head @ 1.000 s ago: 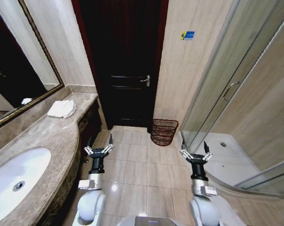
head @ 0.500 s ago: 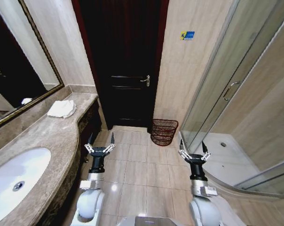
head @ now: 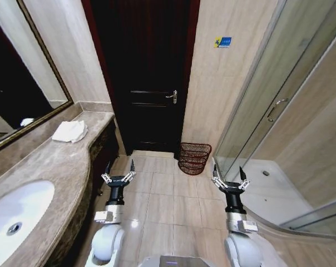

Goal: Discard the used towel into the hamper.

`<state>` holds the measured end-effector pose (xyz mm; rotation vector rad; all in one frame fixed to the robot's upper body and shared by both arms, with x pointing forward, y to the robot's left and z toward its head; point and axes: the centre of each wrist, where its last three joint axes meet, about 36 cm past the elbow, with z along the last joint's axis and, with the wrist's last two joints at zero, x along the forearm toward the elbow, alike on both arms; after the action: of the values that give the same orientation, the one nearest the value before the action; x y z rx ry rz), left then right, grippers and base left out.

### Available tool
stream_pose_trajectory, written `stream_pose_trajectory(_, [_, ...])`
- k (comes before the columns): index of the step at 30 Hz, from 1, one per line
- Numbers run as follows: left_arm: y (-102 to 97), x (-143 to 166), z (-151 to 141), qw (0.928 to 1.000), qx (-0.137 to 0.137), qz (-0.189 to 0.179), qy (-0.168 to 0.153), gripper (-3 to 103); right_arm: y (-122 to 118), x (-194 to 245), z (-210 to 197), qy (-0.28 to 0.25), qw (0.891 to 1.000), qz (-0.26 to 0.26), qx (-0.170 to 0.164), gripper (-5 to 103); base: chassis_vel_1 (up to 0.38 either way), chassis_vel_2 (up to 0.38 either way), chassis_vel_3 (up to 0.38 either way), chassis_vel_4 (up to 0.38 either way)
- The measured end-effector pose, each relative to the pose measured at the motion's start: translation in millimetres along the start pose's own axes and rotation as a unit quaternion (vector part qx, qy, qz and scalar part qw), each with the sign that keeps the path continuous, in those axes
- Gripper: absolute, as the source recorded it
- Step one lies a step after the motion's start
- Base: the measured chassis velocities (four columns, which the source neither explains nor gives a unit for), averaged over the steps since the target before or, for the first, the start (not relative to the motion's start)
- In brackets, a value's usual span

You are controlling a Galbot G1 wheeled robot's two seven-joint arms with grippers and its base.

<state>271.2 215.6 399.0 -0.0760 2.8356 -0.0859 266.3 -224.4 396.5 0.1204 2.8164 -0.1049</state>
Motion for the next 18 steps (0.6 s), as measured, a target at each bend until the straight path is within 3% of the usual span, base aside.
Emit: stream_pose_trajectory(18, [1.8, -2.3, 5.8, 0.9997, -0.007, -0.022, -0.009, 100, -1.0, 1.8, 0.0, -0.006, 1.000, -0.001, 0.004, 100, -0.059, 0.066, 0.061, -0.062])
